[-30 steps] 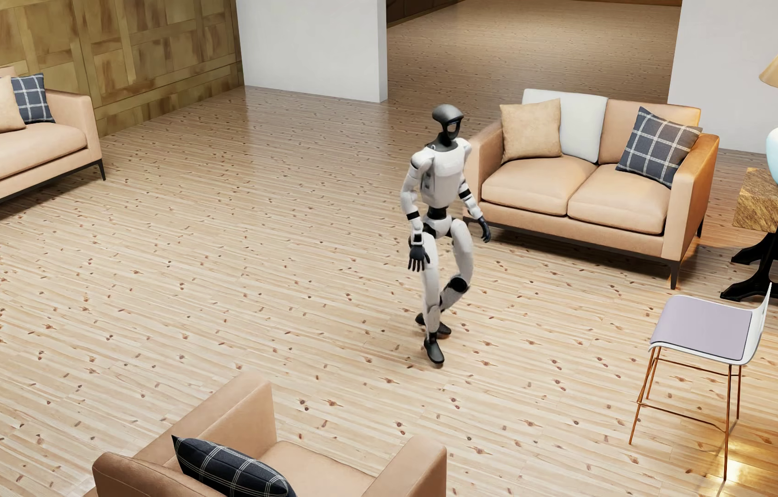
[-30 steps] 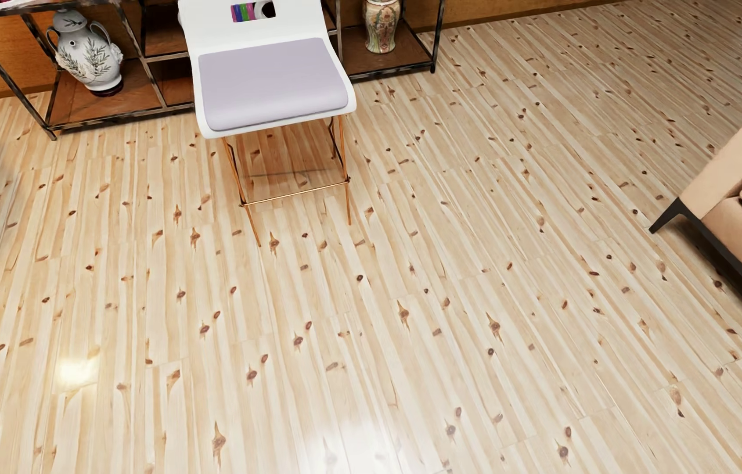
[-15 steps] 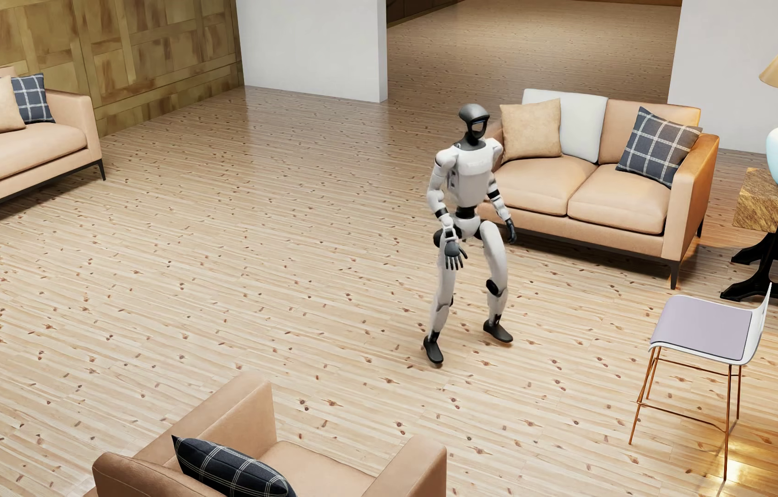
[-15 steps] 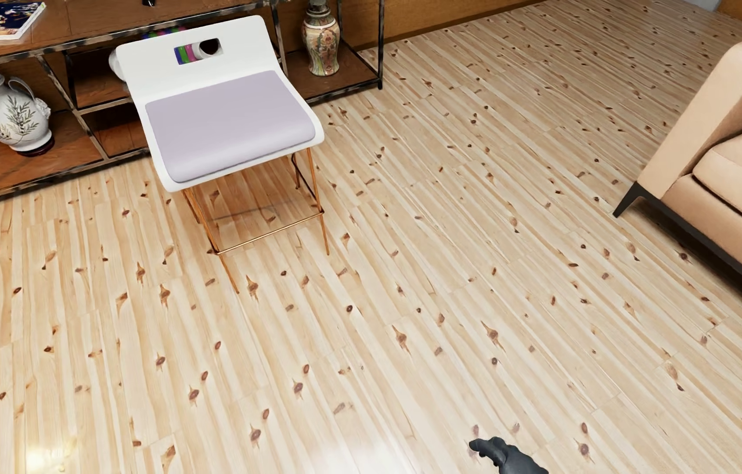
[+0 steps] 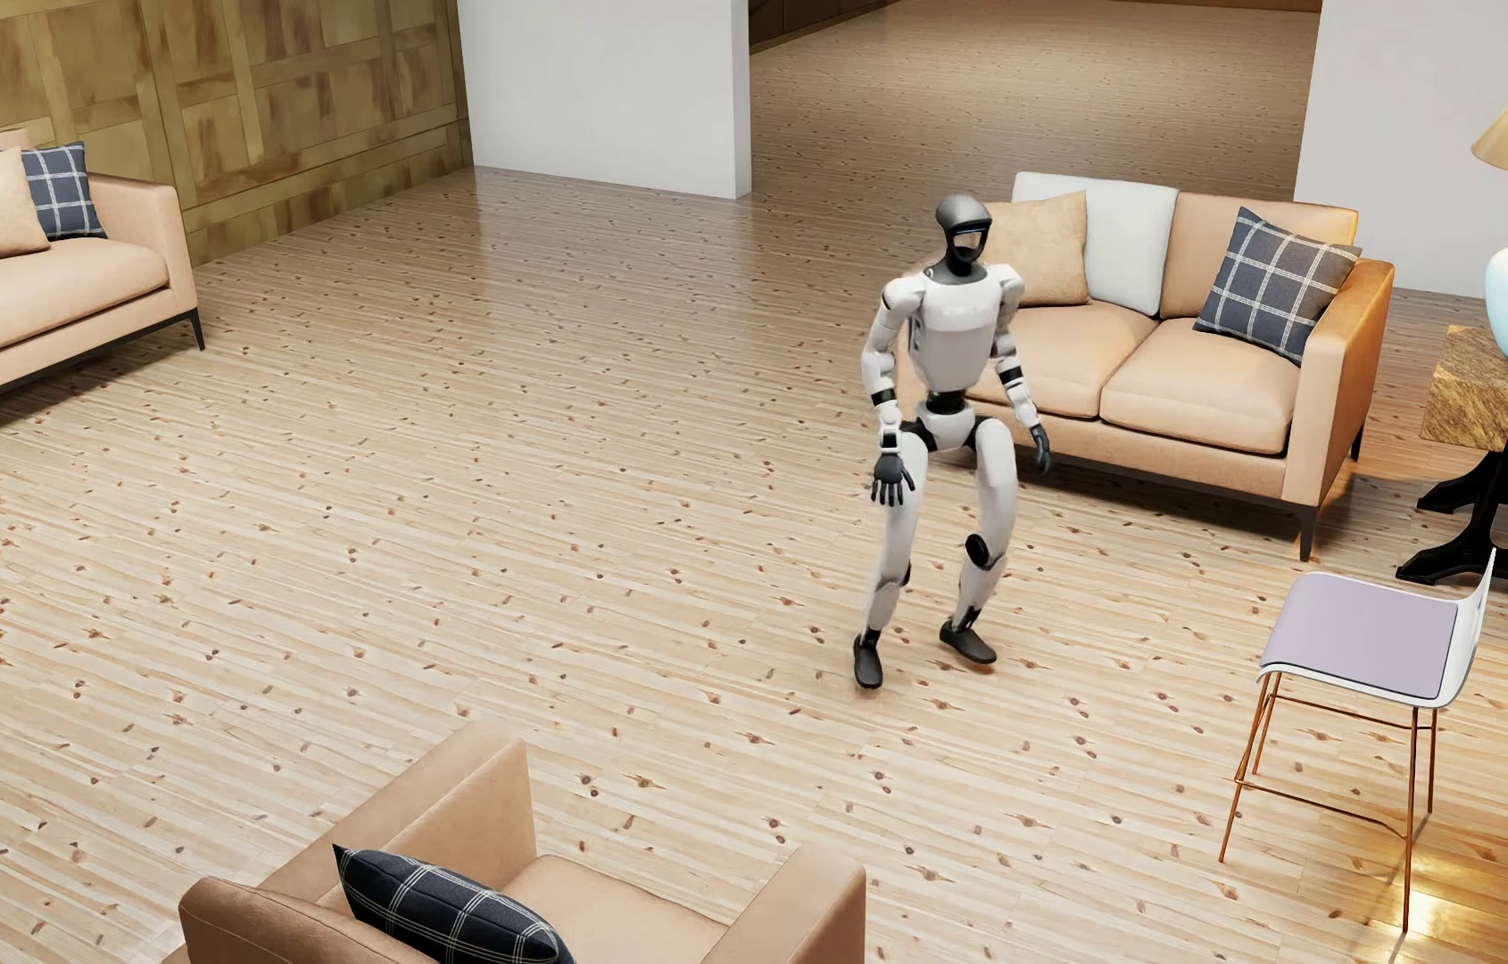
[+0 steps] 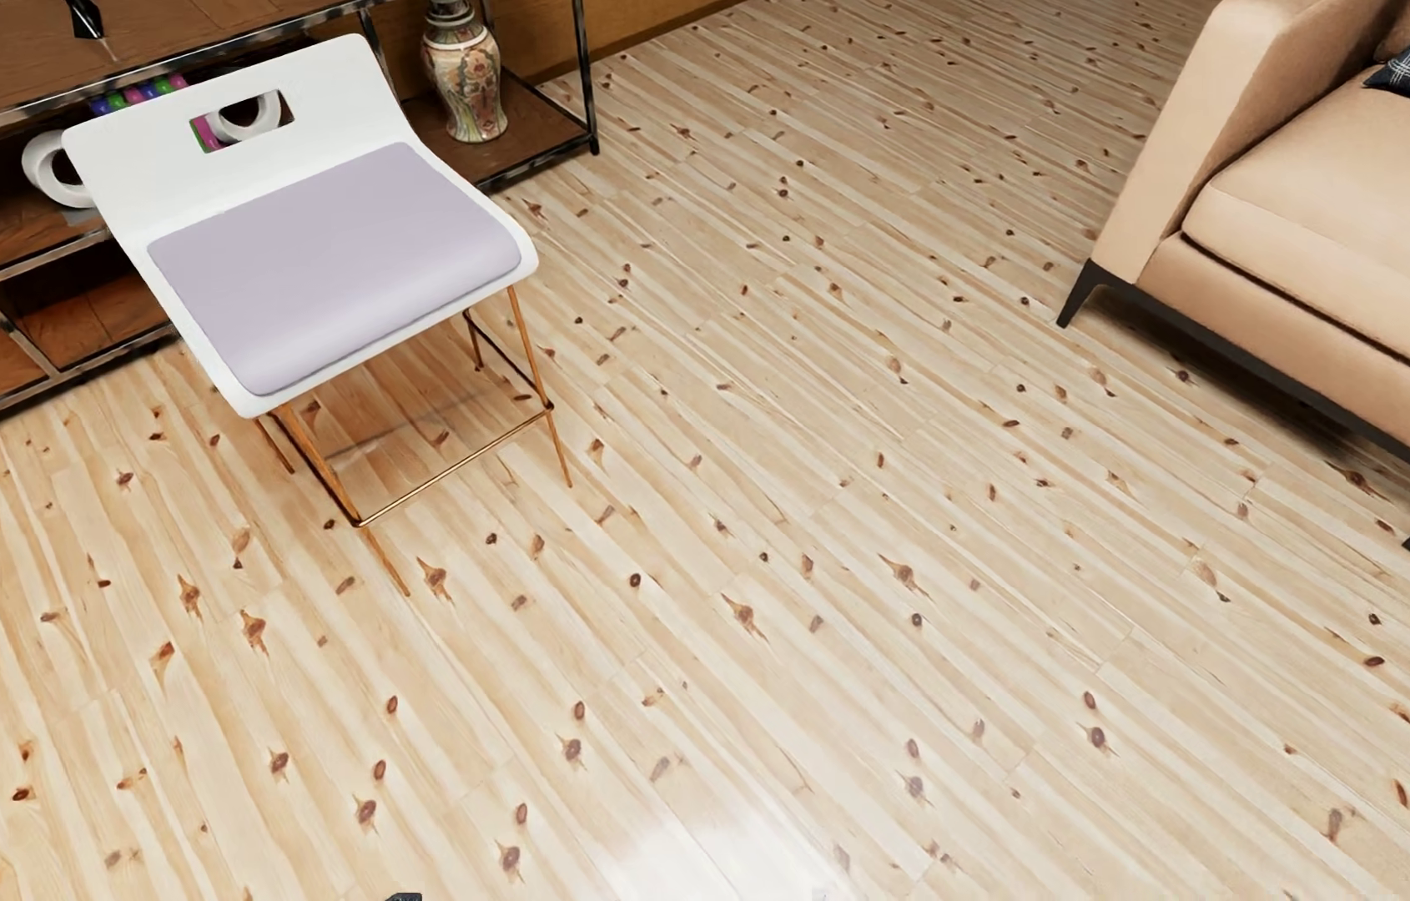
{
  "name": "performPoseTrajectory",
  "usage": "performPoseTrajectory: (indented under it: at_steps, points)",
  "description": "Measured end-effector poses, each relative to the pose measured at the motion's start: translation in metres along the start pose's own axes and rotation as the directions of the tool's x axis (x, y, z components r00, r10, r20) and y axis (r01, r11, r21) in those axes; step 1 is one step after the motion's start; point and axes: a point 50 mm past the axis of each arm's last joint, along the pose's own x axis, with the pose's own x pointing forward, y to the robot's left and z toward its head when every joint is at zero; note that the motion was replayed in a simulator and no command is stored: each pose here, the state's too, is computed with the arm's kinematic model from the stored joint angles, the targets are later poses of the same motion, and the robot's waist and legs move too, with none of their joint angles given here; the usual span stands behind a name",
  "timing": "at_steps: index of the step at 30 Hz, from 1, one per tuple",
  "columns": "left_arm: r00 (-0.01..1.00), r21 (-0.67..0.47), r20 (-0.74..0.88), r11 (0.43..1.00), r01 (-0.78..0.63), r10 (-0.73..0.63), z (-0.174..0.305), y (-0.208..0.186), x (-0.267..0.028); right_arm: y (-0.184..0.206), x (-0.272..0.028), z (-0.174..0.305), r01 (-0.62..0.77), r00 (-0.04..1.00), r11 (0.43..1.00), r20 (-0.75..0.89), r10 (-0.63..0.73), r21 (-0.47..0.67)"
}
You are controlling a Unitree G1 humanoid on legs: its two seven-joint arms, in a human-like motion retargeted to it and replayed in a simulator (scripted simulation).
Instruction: Walk towards the stool
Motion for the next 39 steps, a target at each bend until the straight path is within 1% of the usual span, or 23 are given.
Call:
performPoseTrajectory:
  at_steps: [3, 8, 10, 18, 23, 28, 32, 36, 39]
  points:
    - [1.000, 0.013, -0.004, 1.000, -0.001, 0.001, 0.006, 0.003, 0.003, -0.006, 0.001, 0.008, 0.028, 0.999, 1.000, 0.029, -0.028, 0.008]
    - [1.000, -0.032, -0.031, 0.999, -0.001, 0.000, 0.008, 0.001, 0.005, -0.011, 0.002, 0.015, 0.049, 0.997, 0.999, 0.059, -0.048, -0.019]
    - [0.999, -0.036, -0.034, 0.999, 0.013, -0.014, 0.009, -0.003, 0.005, -0.013, 0.002, 0.016, 0.061, 0.996, 0.998, 0.059, -0.060, -0.009]
    - [0.992, -0.040, -0.111, 0.998, 0.049, -0.054, -0.009, -0.013, 0.003, -0.022, 0.006, 0.014, 0.068, 0.997, 0.998, 0.046, -0.068, -0.002]
    - [0.989, -0.010, -0.136, 0.998, 0.060, -0.061, -0.017, -0.012, 0.002, -0.028, 0.006, 0.014, 0.098, 0.994, 0.995, 0.045, -0.099, 0.014]
    - [0.986, -0.027, -0.158, 0.998, 0.049, -0.053, -0.021, -0.011, 0.003, -0.010, 0.005, 0.012, 0.041, 0.998, 0.999, 0.043, -0.040, -0.016]
    - [0.990, -0.035, -0.137, 0.999, 0.041, -0.046, -0.018, -0.010, 0.002, 0.004, 0.005, 0.012, -0.014, 1.000, 1.000, 0.020, 0.013, 0.018]
    - [0.992, -0.042, -0.124, 0.999, 0.011, -0.016, -0.015, -0.004, 0.003, 0.014, 0.004, 0.015, -0.046, 0.999, 0.999, 0.024, 0.046, -0.010]
    - [0.990, -0.047, -0.139, 0.999, 0.011, -0.017, -0.021, -0.005, 0.001, 0.013, 0.005, 0.014, -0.047, 0.998, 0.998, 0.026, 0.048, -0.041]
